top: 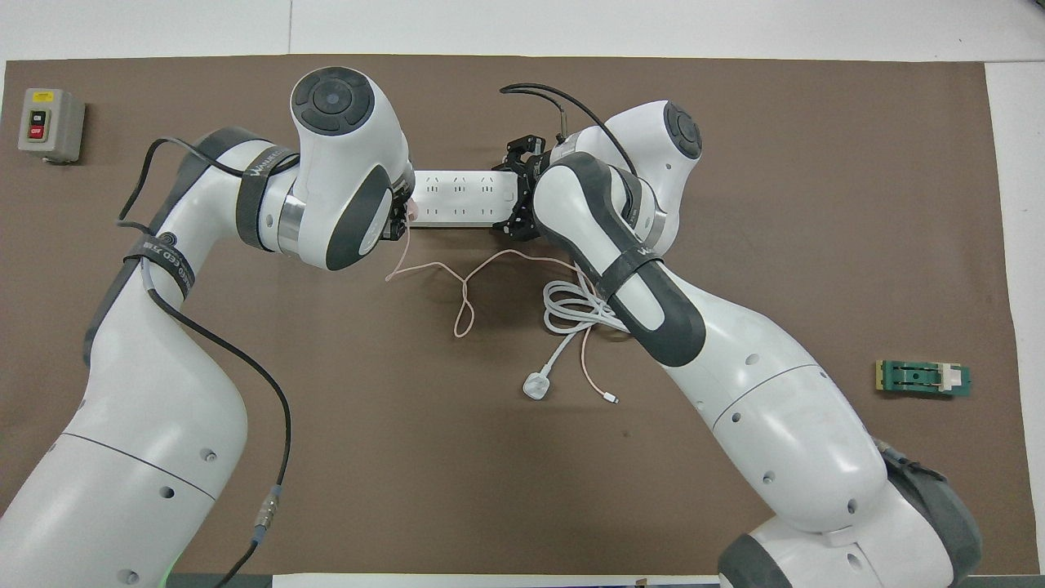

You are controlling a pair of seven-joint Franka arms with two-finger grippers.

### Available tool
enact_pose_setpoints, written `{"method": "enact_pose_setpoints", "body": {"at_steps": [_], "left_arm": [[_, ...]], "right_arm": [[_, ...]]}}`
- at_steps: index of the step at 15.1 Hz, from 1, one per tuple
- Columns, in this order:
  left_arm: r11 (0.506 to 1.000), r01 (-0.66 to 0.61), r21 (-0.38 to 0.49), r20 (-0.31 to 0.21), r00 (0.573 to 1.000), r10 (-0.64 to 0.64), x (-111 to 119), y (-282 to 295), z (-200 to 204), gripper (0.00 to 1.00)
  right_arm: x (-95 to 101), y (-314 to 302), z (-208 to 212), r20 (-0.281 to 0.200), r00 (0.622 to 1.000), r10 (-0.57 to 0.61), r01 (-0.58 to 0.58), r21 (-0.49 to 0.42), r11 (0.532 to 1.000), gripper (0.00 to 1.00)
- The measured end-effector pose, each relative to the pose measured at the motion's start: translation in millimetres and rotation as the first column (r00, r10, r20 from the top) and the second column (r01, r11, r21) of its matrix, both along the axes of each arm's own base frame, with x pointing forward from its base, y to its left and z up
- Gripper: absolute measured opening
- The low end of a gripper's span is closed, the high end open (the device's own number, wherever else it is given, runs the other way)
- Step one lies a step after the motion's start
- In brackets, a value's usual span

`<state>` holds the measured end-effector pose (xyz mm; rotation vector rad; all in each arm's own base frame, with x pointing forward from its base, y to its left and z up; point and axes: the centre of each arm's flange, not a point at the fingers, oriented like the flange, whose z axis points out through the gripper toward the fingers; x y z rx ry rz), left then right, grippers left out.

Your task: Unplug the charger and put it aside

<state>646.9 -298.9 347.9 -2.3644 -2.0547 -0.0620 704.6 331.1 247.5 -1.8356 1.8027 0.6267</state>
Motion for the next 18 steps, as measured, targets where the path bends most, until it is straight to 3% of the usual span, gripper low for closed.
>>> {"method": "enact_pose_setpoints", "body": {"at_steps": [11,16,18], "left_arm": [[0.999,0.041,0.007,-0.007,0.999,-0.041,0,-1,5,0.32],[0.996,0.085,0.002,-0.024,0.996,-0.085,-19,0,77,0.32],[0.994,0.111,0.004,-0.031,0.993,-0.111,-24,1,78,0.32]], "right_arm": [[-0.1,0,0,-0.001,1.000,0.000,0.000,0.001,1.000,0.93],[0.0,0,0,-0.001,1.000,-0.001,0.001,0.003,1.000,0.93],[0.0,0,0,-0.001,1.000,-0.001,0.001,0.003,1.000,0.93]]}}
